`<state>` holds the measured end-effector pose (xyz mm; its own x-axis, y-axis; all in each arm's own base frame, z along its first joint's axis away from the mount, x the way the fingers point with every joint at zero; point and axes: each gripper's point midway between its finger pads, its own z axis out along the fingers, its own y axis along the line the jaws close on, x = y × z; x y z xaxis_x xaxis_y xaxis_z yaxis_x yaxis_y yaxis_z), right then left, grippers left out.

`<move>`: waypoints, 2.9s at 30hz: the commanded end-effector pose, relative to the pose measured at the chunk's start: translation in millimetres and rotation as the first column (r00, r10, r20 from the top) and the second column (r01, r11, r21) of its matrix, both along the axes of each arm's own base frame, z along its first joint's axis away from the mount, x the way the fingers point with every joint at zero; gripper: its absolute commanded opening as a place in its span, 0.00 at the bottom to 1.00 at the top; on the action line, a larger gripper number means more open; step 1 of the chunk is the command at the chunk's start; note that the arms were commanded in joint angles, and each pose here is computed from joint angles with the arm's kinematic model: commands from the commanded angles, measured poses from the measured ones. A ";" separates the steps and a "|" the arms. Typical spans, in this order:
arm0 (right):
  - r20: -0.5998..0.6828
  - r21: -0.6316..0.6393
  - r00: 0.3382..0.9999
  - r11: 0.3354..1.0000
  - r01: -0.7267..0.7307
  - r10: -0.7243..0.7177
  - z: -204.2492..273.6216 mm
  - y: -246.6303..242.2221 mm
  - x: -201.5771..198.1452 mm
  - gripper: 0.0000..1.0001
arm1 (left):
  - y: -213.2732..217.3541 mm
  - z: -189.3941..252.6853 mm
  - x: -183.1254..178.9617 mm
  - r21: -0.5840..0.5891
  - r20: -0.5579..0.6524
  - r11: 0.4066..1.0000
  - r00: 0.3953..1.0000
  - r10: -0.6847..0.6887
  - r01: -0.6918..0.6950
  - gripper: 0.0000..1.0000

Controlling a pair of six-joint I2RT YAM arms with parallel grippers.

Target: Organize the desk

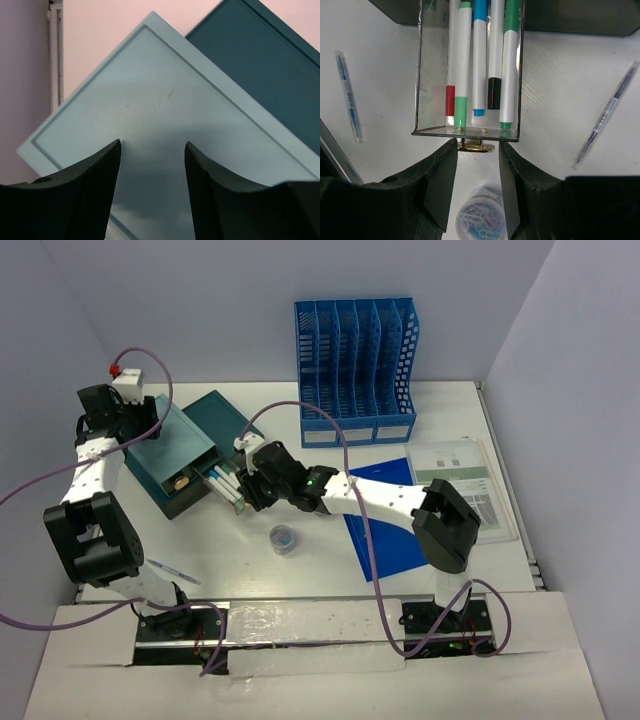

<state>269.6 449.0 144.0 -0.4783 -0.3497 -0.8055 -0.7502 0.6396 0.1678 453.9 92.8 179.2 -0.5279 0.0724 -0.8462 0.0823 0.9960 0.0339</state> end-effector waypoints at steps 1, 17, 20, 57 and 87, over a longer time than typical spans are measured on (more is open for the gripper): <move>0.045 0.047 0.999 0.999 0.007 -0.009 19.1 12.5 10.8 0.46 | 24.0 24.6 13.3 0.016 0.058 0.996 0.995 0.083 -0.084 0.62; 0.032 0.050 0.999 0.999 -0.011 0.010 8.9 22.7 12.6 0.45 | 70.4 -48.1 7.8 0.029 -0.047 0.977 0.976 0.212 -0.210 0.59; 0.028 0.078 0.999 0.997 -0.020 0.018 11.7 33.1 19.1 0.45 | 64.9 -51.5 6.2 0.014 -0.048 0.982 0.981 0.191 -0.190 0.58; 0.021 0.468 0.996 0.881 0.063 -0.083 50.1 135.1 117.4 0.45 | 21.9 -51.2 -19.3 -0.068 -0.026 0.997 0.999 0.036 -0.038 0.56; 0.079 0.437 0.997 0.899 -0.015 -0.022 96.3 102.6 101.4 0.66 | 44.3 9.6 7.0 0.006 0.083 0.996 0.993 0.089 -0.090 0.58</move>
<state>362.7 557.2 189.9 -0.4393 -0.0215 -0.8981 -0.7640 0.5348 0.3610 455.4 128.7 172.5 -0.4612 0.0335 -0.8866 0.0251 0.9994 0.0247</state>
